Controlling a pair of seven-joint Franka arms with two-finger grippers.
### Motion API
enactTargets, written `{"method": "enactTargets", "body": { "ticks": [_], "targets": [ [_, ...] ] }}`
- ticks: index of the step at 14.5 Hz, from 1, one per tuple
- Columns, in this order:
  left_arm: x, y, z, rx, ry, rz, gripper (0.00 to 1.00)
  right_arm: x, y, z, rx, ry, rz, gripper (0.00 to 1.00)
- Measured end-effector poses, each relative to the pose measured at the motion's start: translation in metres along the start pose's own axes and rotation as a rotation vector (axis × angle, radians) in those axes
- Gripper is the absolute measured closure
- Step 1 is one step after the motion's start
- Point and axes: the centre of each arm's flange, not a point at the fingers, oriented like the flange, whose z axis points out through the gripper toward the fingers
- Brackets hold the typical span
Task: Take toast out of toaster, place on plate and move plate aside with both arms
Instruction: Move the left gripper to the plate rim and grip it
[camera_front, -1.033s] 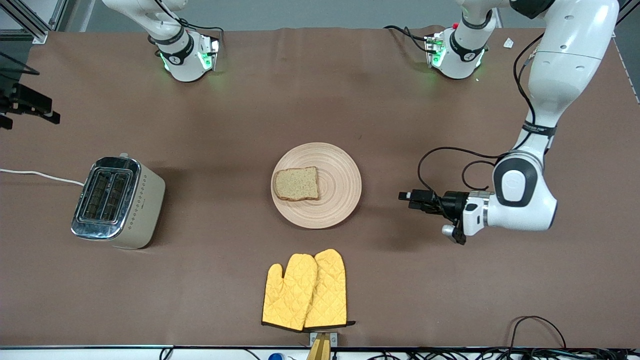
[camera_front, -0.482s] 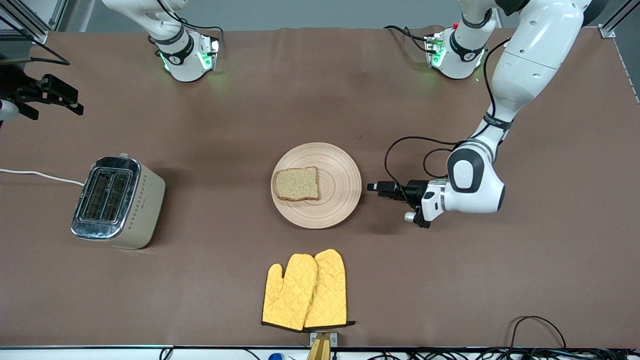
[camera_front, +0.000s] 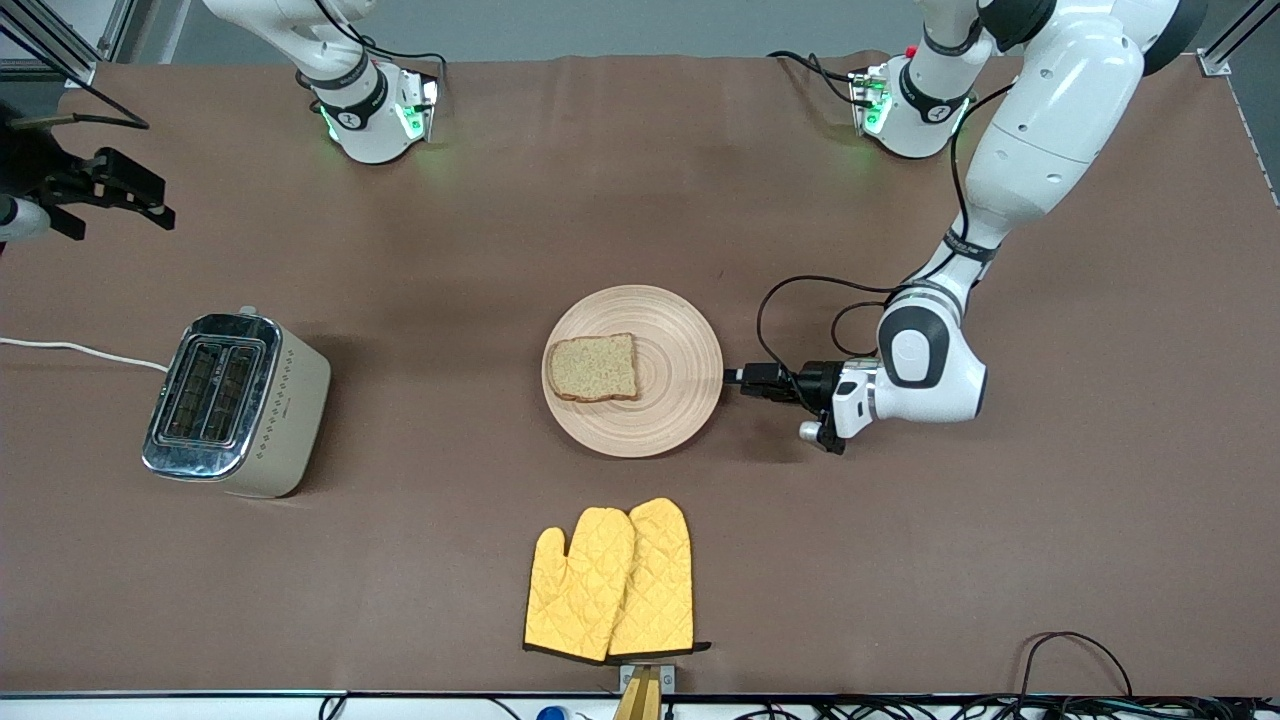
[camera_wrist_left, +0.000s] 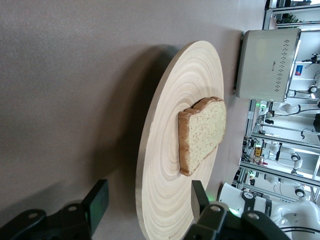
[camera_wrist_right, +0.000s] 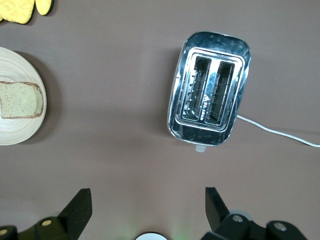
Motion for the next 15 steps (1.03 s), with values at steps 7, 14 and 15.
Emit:
{"method": "enactTargets", "body": {
  "ticks": [7, 14, 15],
  "targets": [
    [0.0, -0.002, 0.007, 0.003, 0.023, 0.057, 0.4, 0.0, -0.015, -0.003, -0.005, 0.009, -0.01, 0.0],
    [-0.005, -0.007, 0.025, -0.005, 0.008, 0.067, 0.47, 0.0, -0.015, -0.005, -0.006, 0.012, -0.009, 0.0],
    [-0.006, -0.01, 0.027, -0.005, 0.007, 0.068, 0.47, -0.001, -0.014, -0.007, -0.006, 0.018, -0.008, 0.0]
  ]
}}
